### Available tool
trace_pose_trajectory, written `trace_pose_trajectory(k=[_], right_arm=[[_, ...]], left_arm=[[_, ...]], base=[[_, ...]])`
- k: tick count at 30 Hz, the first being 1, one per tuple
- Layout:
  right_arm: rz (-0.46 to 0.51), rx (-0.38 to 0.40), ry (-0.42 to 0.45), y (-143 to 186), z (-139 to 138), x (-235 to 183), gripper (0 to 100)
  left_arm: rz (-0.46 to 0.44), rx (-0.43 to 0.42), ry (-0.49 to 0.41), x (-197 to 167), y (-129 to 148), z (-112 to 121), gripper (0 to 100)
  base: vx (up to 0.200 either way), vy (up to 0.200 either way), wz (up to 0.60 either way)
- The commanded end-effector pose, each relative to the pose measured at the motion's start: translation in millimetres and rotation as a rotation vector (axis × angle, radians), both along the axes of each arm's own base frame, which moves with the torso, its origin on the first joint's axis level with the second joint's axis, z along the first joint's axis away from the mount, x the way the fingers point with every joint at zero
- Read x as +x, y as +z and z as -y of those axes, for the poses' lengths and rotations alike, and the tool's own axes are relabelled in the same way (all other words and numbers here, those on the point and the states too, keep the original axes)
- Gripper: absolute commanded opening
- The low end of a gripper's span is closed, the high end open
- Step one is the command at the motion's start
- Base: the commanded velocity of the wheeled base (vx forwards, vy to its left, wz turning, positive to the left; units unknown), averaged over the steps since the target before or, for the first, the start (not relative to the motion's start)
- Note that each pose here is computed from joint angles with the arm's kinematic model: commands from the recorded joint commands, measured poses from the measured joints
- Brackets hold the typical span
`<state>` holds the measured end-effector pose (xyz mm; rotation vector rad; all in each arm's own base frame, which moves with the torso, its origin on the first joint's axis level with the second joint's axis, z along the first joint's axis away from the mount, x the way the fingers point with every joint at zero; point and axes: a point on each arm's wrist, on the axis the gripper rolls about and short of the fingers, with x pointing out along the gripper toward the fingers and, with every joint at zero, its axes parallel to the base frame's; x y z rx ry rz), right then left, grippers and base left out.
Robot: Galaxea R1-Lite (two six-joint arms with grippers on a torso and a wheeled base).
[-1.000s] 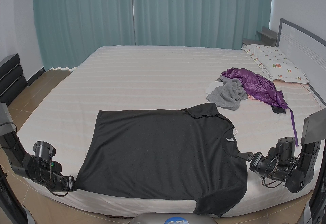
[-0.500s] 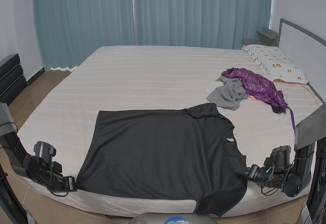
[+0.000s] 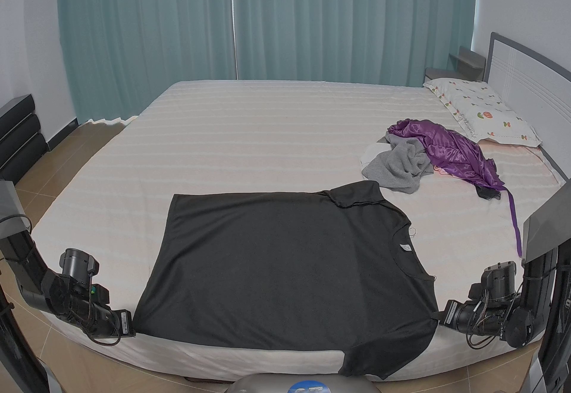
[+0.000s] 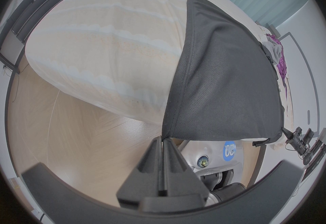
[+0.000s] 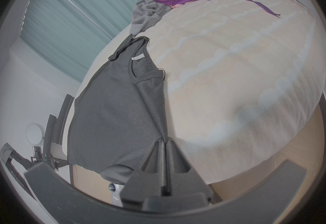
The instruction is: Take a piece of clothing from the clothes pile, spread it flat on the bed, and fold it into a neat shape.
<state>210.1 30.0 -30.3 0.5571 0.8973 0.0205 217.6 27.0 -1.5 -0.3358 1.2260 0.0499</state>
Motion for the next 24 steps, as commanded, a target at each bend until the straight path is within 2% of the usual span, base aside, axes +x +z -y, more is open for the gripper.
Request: trace_pose_trajectory(k=[1,14,15,16,22,24], right_arm=[[-0.015,-0.006,0.009,-0.9,0.0,-4.6,0],[-0.019,-0.007,0.008,-1.1,0.4,-5.7,0],[-0.019,-0.007,0.008,-1.1,0.4,-5.7,100],[-0.009,-0.003,0.010,1.0,0.3,-5.6,100],[0.046,0.036,0.015,8.1,1.2,-2.7,100],[0.106,0.048,0.002,15.2,3.3,1.0,100]], left_arm=[[-0.003,-0.002,-0.001,0.1,-0.8,0.4,0],[-0.013,-0.008,-0.004,1.2,-4.8,0.7,0],[-0.013,-0.009,-0.003,1.2,-4.8,0.4,0],[-0.007,-0.012,-0.003,2.6,-4.3,0.2,100],[0.018,-0.027,0.005,7.2,-0.9,-0.4,100],[0.060,-0.062,0.031,11.6,5.9,-6.0,100]], base=[[0.000,0.000,0.00],[0.000,0.000,0.00],[0.000,0.000,0.00],[0.000,0.000,0.00],[0.000,0.000,0.00],[0.000,0.000,0.00]])
